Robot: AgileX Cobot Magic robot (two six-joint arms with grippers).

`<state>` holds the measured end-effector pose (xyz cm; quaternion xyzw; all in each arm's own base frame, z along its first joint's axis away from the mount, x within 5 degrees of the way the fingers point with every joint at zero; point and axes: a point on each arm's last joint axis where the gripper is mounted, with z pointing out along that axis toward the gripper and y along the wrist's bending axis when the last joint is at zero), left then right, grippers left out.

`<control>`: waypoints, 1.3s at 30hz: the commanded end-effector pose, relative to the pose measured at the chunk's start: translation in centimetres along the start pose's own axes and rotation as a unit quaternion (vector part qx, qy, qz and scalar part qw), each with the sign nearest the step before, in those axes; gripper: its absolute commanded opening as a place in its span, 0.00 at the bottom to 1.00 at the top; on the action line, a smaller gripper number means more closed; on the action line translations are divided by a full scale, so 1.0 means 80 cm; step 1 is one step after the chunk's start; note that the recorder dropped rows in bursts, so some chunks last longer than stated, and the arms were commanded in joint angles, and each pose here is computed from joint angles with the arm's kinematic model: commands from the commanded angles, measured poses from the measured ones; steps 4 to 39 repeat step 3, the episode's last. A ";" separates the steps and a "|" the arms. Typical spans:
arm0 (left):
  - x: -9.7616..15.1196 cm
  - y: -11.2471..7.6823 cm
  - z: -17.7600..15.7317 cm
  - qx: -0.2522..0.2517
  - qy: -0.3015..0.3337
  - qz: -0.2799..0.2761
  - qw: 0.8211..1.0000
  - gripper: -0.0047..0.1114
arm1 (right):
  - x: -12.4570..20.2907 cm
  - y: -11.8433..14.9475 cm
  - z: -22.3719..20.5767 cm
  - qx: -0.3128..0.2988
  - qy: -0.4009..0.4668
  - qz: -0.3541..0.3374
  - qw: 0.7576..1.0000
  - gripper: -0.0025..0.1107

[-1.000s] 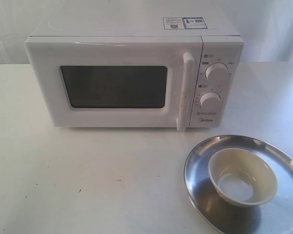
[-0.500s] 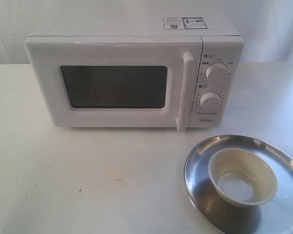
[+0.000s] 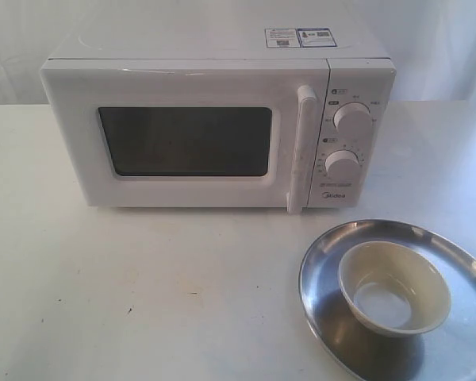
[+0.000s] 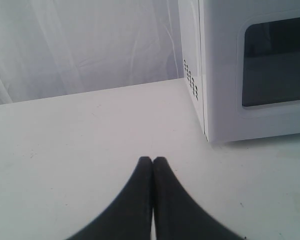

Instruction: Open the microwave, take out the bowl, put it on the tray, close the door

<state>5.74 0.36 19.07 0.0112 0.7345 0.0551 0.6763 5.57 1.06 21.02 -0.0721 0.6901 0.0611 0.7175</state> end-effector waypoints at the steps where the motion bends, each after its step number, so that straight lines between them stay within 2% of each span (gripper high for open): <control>1: -0.002 0.000 0.000 0.002 -0.004 -0.004 1.000 0.04 | 0.002 0.000 0.000 0.002 -0.001 -0.003 1.000 0.02; 39: -0.002 0.000 0.000 0.002 -0.004 -0.004 1.000 0.04 | 0.002 0.000 0.000 0.002 -0.001 -0.003 1.000 0.02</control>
